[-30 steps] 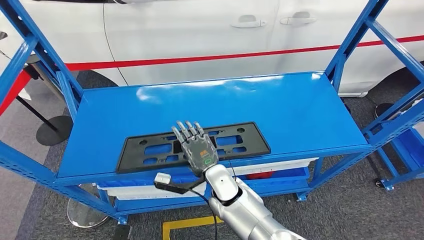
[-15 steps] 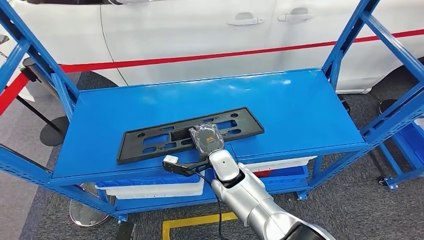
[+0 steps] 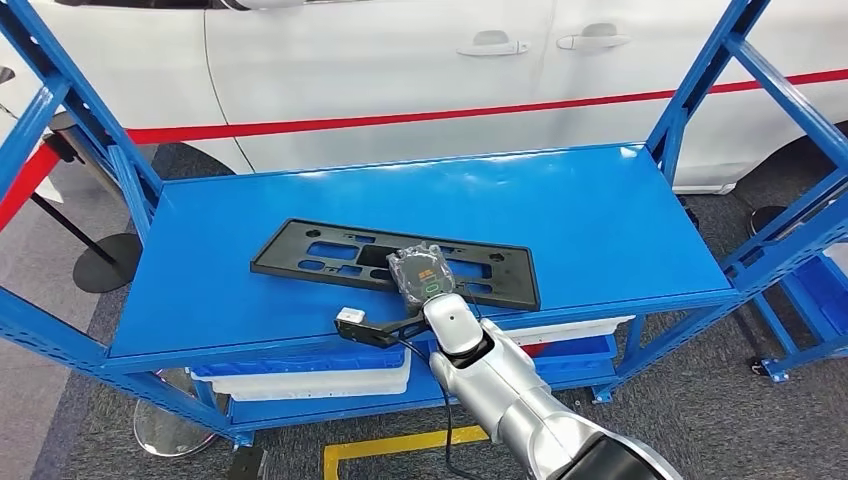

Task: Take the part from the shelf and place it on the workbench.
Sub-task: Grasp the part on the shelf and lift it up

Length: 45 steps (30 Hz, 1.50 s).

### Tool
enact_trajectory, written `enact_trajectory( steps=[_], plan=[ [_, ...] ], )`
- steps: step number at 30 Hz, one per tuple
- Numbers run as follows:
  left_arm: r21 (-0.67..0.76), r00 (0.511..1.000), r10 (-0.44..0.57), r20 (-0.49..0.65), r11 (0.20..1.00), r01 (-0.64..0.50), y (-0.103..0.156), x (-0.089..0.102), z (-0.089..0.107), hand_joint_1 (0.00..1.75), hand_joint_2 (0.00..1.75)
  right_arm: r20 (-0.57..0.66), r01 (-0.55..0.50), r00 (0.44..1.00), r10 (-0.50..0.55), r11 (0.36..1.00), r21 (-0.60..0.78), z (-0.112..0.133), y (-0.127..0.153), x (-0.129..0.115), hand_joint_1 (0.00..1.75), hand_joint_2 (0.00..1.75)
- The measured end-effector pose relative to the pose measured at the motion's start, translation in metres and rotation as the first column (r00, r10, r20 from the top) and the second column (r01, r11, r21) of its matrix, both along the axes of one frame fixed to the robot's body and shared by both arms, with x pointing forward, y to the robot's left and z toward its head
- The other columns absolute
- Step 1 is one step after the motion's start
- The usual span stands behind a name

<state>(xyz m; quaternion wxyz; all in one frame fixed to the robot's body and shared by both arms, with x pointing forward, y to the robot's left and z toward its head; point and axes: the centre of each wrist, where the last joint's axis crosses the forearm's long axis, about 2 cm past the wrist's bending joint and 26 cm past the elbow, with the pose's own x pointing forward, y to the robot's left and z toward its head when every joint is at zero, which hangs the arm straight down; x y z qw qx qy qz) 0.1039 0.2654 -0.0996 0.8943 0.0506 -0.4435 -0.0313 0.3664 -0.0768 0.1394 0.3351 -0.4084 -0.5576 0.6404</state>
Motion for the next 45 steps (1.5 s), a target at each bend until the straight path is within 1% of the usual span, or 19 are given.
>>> enact_trajectory(
  steps=[2, 4, 5, 6, 8, 10, 13, 17, 23, 26, 27, 28, 30, 33, 37, 39, 40, 42, 45],
  plan=[
    [-0.002, 1.0, 0.006, 0.004, 1.0, -0.006, 0.0, 0.0, 0.0, 0.0, 0.0, -0.018, -0.026, 0.999, 0.027, 0.997, 0.072, -0.003, -0.002, -0.002, 1.75, 1.75],
    [-0.004, 1.0, 0.017, 0.007, 1.0, -0.017, 0.0, -0.003, -0.001, 0.0, 0.0, -0.059, -0.06, 0.996, 0.074, 0.975, 0.215, -0.006, -0.004, -0.007, 1.75, 1.75],
    [-0.005, 1.0, 0.023, 0.008, 1.0, -0.023, 0.0, -0.005, -0.001, 0.0, 0.0, -0.074, -0.074, 0.992, 0.101, 0.949, 0.307, -0.004, -0.004, -0.009, 1.75, 1.75],
    [-0.005, 0.999, 0.03, 0.01, 1.0, -0.03, 0.0, -0.007, -0.002, 0.0, 0.0, -0.079, -0.087, 0.988, 0.129, 0.911, 0.403, 0.001, -0.003, -0.012, 1.75, 1.75],
    [-0.005, 0.999, 0.042, 0.012, 0.999, -0.042, 0.0, -0.012, -0.003, 0.0, 0.0, -0.057, -0.106, 0.984, 0.172, 0.802, 0.588, 0.019, 0.0, -0.016, 1.75, 1.75],
    [-0.003, 0.999, 0.051, 0.011, 0.999, -0.051, 0.001, -0.016, -0.003, 0.0, 0.0, -0.019, -0.123, 0.981, 0.191, 0.7, 0.704, 0.04, 0.001, -0.022, 1.75, 1.75],
    [0.0, 0.998, 0.058, 0.008, 0.998, -0.058, 0.001, -0.018, -0.004, 0.0, 0.0, 0.015, -0.141, 0.98, 0.197, 0.642, 0.754, 0.052, 0.0, -0.032, 1.75, 1.75],
    [0.002, 0.998, 0.062, 0.002, 0.998, -0.062, 0.002, -0.021, -0.005, 0.0, 0.0, 0.048, -0.159, 0.98, 0.194, 0.609, 0.777, 0.059, -0.003, -0.04, 1.75, 1.75],
    [0.002, 0.998, 0.066, -0.002, 0.998, -0.066, 0.002, -0.023, -0.005, 0.0, 0.0, 0.058, -0.161, 0.98, 0.19, 0.592, 0.79, 0.057, -0.007, -0.046, 1.75, 1.75],
    [0.002, 0.998, 0.068, 0.001, 0.998, -0.068, 0.003, -0.023, -0.005, 0.0, 0.0, 0.081, -0.178, 0.977, 0.197, 0.546, 0.819, 0.059, -0.008, -0.047, 1.75, 1.75],
    [0.001, 0.998, 0.07, 0.003, 0.998, -0.07, 0.003, -0.023, -0.005, 0.0, 0.0, 0.088, -0.183, 0.975, 0.204, 0.513, 0.839, 0.06, -0.009, -0.049, 1.75, 1.75],
    [-0.001, 0.997, 0.074, 0.005, 0.997, -0.074, 0.003, -0.024, -0.005, 0.0, 0.0, 0.096, -0.187, 0.972, 0.214, 0.46, 0.868, 0.062, -0.01, -0.051, 1.75, 1.75],
    [-0.004, 0.996, 0.084, 0.007, 0.996, -0.084, 0.003, -0.026, -0.005, 0.0, 0.0, 0.122, -0.196, 0.964, 0.236, 0.317, 0.928, 0.069, -0.014, -0.057, 1.75, 1.75],
    [-0.004, 0.995, 0.097, 0.007, 0.995, -0.097, 0.004, -0.03, -0.006, 0.0, 0.0, 0.194, -0.221, 0.946, 0.258, 0.077, 0.972, 0.09, -0.028, -0.068, 1.75, 1.75],
    [0.006, 0.991, 0.131, -0.003, 0.991, -0.131, 0.007, -0.041, -0.008, 0.0, 0.0, 0.274, -0.223, 0.919, 0.283, -0.2, 0.954, 0.1, -0.057, -0.094, 1.75, 1.75],
    [0.025, 0.986, 0.164, -0.015, 0.986, -0.163, 0.009, -0.045, -0.009, 0.0, 0.0, 0.323, -0.235, 0.909, 0.264, -0.316, 0.919, 0.098, -0.069, -0.109, 1.75, 1.75],
    [0.039, 0.983, 0.183, -0.022, 0.982, -0.182, 0.009, -0.047, -0.009, 0.0, 0.0, 0.35, -0.25, 0.905, 0.242, -0.363, 0.898, 0.096, -0.075, -0.118, 1.75, 1.75],
    [0.066, 0.974, 0.224, -0.038, 0.973, -0.221, 0.012, -0.051, -0.009, 0.0, 0.0, 0.384, -0.277, 0.903, 0.191, -0.423, 0.863, 0.084, -0.087, -0.139, 1.75, 1.75],
    [0.085, 0.964, 0.26, -0.053, 0.963, -0.255, 0.015, -0.057, -0.01, 0.0, 0.0, 0.401, -0.296, 0.904, 0.147, -0.46, 0.837, 0.066, -0.101, -0.168, 1.75, 1.75]
  ],
)
